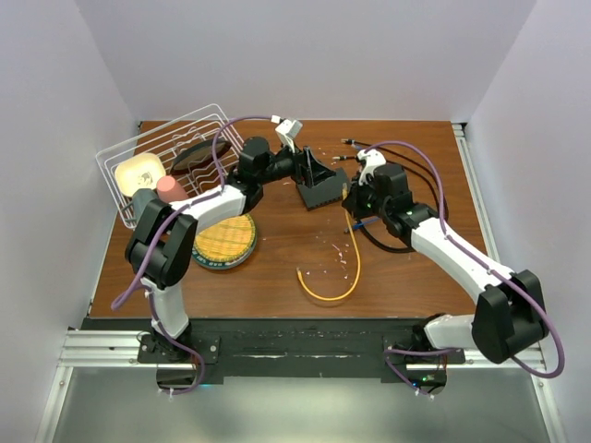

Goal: Insert the plug into the switch port

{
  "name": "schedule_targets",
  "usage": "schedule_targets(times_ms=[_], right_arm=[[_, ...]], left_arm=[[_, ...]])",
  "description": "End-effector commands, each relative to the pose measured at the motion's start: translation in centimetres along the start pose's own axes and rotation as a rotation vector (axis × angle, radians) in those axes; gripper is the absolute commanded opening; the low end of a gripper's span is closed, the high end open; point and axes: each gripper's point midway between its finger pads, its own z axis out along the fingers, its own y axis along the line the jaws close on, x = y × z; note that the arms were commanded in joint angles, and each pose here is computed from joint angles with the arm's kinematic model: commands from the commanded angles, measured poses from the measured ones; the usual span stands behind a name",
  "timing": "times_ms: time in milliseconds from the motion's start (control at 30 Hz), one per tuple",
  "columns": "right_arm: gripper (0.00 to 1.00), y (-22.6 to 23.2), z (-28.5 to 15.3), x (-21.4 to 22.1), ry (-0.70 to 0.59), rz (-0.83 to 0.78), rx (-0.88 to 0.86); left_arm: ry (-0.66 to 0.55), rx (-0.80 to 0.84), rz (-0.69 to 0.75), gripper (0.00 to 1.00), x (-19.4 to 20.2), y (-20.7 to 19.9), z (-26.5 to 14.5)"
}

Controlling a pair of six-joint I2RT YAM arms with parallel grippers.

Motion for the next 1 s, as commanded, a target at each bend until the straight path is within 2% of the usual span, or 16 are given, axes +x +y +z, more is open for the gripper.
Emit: schedule_targets(times_ms=[0, 367, 533, 567, 600, 633, 667, 733, 767, 900, 933, 967], right_arm=[[0.00, 0.9, 0.7, -2.4, -0.076, 0.022, 0.000], [0.00, 1.9, 0.9, -3.1, -0.096, 0.030, -0.001], [0.00, 2.3, 0.9, -3.1, -0.095, 0.033, -0.009], [0.00, 2.5, 0.9, -2.9, -0.090, 0.034, -0.014], [0.00, 2.5, 0.9, -2.9, -0.092, 0.033, -0.016], [0.00, 2.6, 0.9, -2.9, -0.093, 0.034, -0.017], [0.00, 2.8, 0.8, -2.9, -0.094, 0.034, -0.022], [0.00, 3.1, 0.7, -2.9, -0.100, 0.029, -0.036], [0.00, 3.0, 0.7, -2.6, -0.096, 0.022, -0.039], [0.00, 3.2, 0.0, -2.9, -0.123, 0.005, -0.049], [0.22, 3.0, -0.3, -3.1, -0.132, 0.005, -0.039], [0.30, 3.0, -0.5, -3.0, -0.134, 0.008, -0.041]], left_arm=[[-0.019, 0.101, 0.007, 0.80, -0.8, -2.0, -0.1], [0.097, 0.027, 0.036, 0.79, 2.5, -1.7, 2.2], [0.110, 0.051, 0.032, 0.72, 3.2, -2.3, 2.9], [0.112, 0.055, 0.029, 0.68, 3.4, -2.4, 3.0], [0.114, 0.068, 0.028, 0.53, 3.4, -2.5, 3.1], [0.111, 0.076, 0.027, 0.43, 3.3, -2.7, 3.2], [0.115, 0.074, 0.016, 0.25, 3.6, -2.4, 3.4], [0.115, 0.070, 0.007, 0.11, 3.7, -2.3, 3.6], [0.114, 0.062, 0.003, 0.00, 3.8, -2.2, 3.5], [0.053, 0.065, 0.015, 0.00, 3.1, -2.6, 2.8], [0.038, 0.078, 0.026, 0.00, 2.8, -3.0, 2.5], [0.034, 0.083, 0.030, 0.00, 2.8, -3.1, 2.4]])
